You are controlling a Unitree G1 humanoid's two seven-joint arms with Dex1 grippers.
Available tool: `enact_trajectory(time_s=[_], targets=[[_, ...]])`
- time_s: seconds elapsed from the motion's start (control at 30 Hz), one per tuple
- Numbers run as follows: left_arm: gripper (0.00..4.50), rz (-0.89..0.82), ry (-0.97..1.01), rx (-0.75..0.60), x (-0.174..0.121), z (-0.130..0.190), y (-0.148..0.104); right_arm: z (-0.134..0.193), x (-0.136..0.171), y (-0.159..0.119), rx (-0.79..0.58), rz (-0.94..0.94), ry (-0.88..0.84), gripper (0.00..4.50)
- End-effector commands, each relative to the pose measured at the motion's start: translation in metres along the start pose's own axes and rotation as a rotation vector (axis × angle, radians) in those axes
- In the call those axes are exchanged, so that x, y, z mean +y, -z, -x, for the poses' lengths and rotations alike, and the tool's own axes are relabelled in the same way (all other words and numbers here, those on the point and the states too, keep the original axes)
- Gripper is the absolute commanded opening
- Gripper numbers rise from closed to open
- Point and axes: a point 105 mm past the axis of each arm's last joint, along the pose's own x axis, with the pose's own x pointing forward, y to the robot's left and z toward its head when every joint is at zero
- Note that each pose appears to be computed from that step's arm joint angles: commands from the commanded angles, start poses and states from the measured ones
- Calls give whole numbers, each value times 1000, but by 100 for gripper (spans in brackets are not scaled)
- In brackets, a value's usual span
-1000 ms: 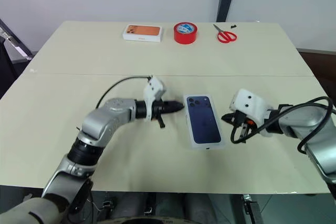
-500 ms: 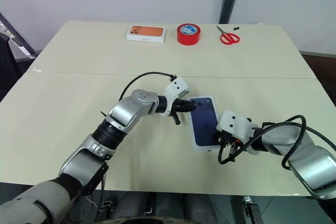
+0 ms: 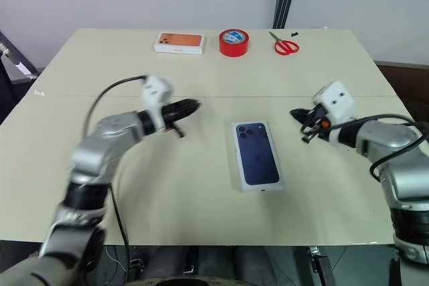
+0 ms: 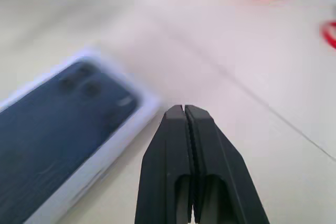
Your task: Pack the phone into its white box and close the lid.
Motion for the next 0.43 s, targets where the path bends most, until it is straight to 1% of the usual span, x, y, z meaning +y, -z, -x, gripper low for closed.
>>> enact_trajectory(time_s=[0.03, 0.13, 0.2, 0.3, 0.43], targets=[[47, -47, -89, 0, 15, 38, -1, 6, -14, -2, -32, 3, -13, 6], [47, -37, -146, 23, 21, 59, 9, 3, -19, 10, -3, 9, -26, 6], [47, -17, -172, 19, 23, 66, 12, 2, -21, 14, 1, 10, -30, 6], [47, 15, -216, 11, 26, 74, 16, -3, -18, 15, -7, -4, -61, 6], [47, 29, -236, -20, 23, 75, 15, -13, -9, 12, -10, 6, -119, 6]])
